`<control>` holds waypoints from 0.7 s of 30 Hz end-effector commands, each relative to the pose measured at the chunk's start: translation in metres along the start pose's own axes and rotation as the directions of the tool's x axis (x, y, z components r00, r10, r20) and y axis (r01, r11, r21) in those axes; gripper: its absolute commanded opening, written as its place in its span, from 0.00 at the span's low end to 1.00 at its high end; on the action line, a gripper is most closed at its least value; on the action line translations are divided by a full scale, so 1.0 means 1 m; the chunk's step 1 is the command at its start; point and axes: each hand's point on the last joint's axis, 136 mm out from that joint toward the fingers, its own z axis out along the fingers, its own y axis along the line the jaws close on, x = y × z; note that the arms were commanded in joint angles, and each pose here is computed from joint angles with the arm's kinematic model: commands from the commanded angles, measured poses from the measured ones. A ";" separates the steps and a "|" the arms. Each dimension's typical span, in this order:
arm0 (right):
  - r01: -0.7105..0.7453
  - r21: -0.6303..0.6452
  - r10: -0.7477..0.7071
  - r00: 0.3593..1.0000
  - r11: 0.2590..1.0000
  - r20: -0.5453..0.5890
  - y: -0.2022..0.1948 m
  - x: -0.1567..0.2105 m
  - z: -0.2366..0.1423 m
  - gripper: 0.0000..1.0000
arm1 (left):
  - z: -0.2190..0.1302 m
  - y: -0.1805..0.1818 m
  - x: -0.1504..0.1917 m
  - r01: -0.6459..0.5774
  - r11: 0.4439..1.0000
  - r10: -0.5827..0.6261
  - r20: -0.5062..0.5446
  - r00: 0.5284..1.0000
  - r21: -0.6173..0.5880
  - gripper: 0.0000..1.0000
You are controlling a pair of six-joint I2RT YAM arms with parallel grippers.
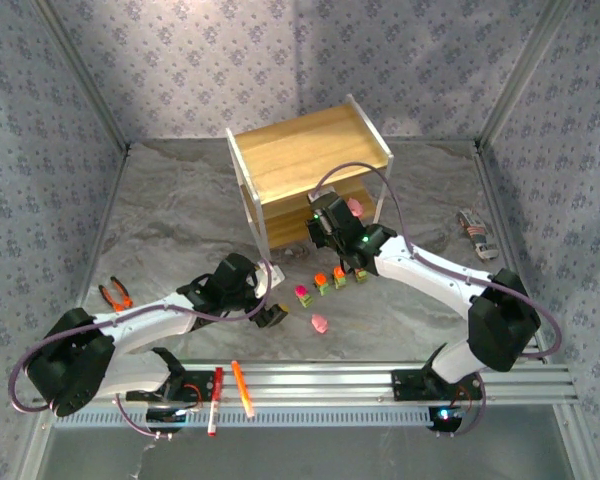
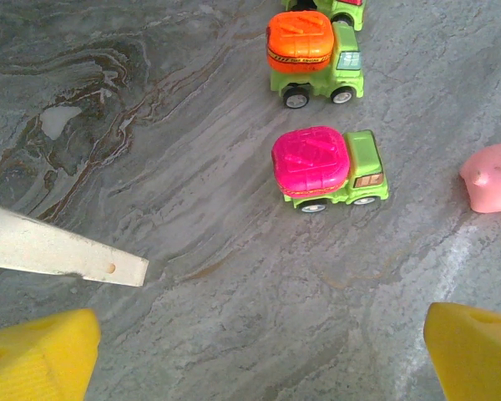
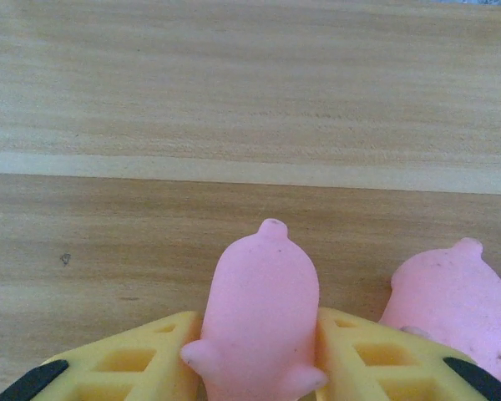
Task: Place and organize the plastic toys onto the shelf
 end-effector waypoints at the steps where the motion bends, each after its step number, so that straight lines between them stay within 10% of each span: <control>1: 0.019 0.015 -0.019 1.000 1.000 0.017 -0.001 -0.013 -0.004 0.41 | -0.002 0.003 -0.019 -0.010 1.000 0.010 0.052 0.999 0.000 1.00; 21: 0.023 0.018 -0.023 0.999 1.000 0.038 -0.001 -0.017 -0.017 0.46 | -0.002 0.003 -0.019 -0.011 1.000 0.011 0.048 0.999 0.002 1.00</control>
